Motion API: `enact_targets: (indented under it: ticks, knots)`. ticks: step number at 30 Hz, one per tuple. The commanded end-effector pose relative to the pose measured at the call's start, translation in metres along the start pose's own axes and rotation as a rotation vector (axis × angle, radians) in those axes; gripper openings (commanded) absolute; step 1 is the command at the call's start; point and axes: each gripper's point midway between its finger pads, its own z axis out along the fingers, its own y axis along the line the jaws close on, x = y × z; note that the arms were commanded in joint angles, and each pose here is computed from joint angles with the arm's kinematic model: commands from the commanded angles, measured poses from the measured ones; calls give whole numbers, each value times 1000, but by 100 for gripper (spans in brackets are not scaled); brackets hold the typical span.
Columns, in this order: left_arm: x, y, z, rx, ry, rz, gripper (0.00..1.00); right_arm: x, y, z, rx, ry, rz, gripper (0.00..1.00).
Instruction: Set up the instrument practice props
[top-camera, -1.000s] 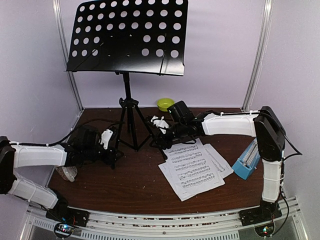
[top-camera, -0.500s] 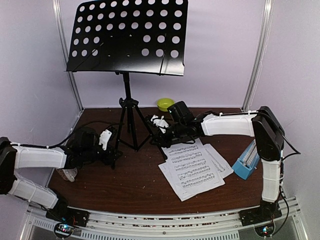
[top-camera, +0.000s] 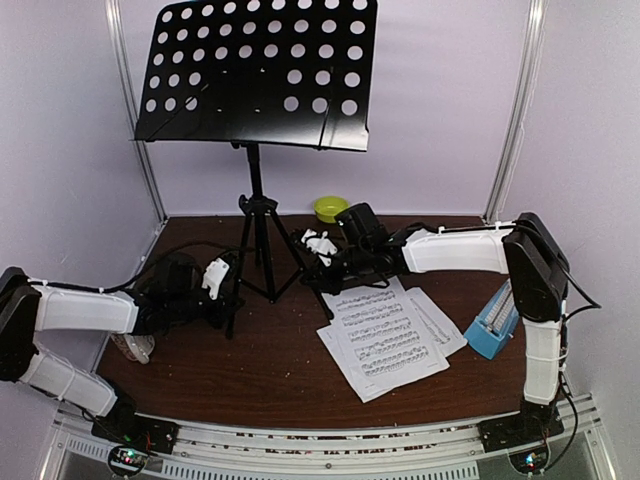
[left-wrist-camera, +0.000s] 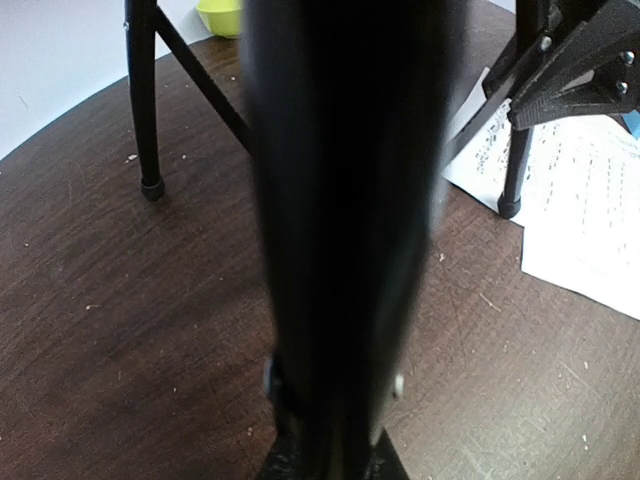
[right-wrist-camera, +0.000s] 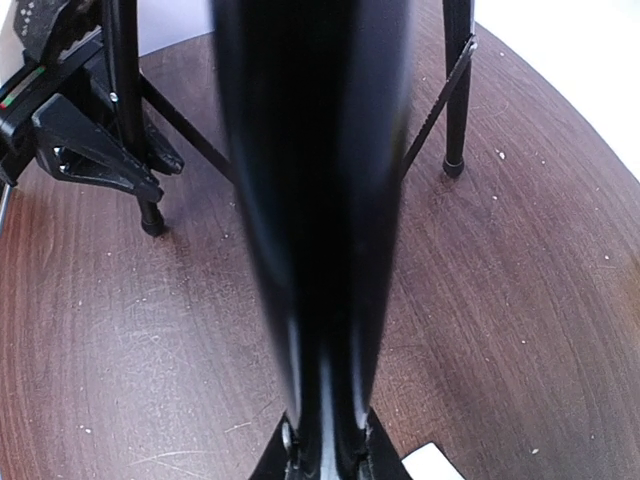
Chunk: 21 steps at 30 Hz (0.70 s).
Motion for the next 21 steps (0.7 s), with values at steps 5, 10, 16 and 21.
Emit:
enact_targets:
  ticks: [5, 10, 16, 21]
  knots:
    - [11, 15, -19, -88, -11, -90, 0, -23, -8, -24, 71, -13, 10, 0]
    - [16, 34, -36, -175, -12, -162, 0, -29, -20, -40, 147, 25, 19, 0]
    - [20, 44, -39, -216, 37, -195, 0, -15, -35, -49, 188, 72, 52, 0]
    - [24, 51, -24, -223, 72, -203, 0, -17, -53, -35, 236, 82, 53, 0]
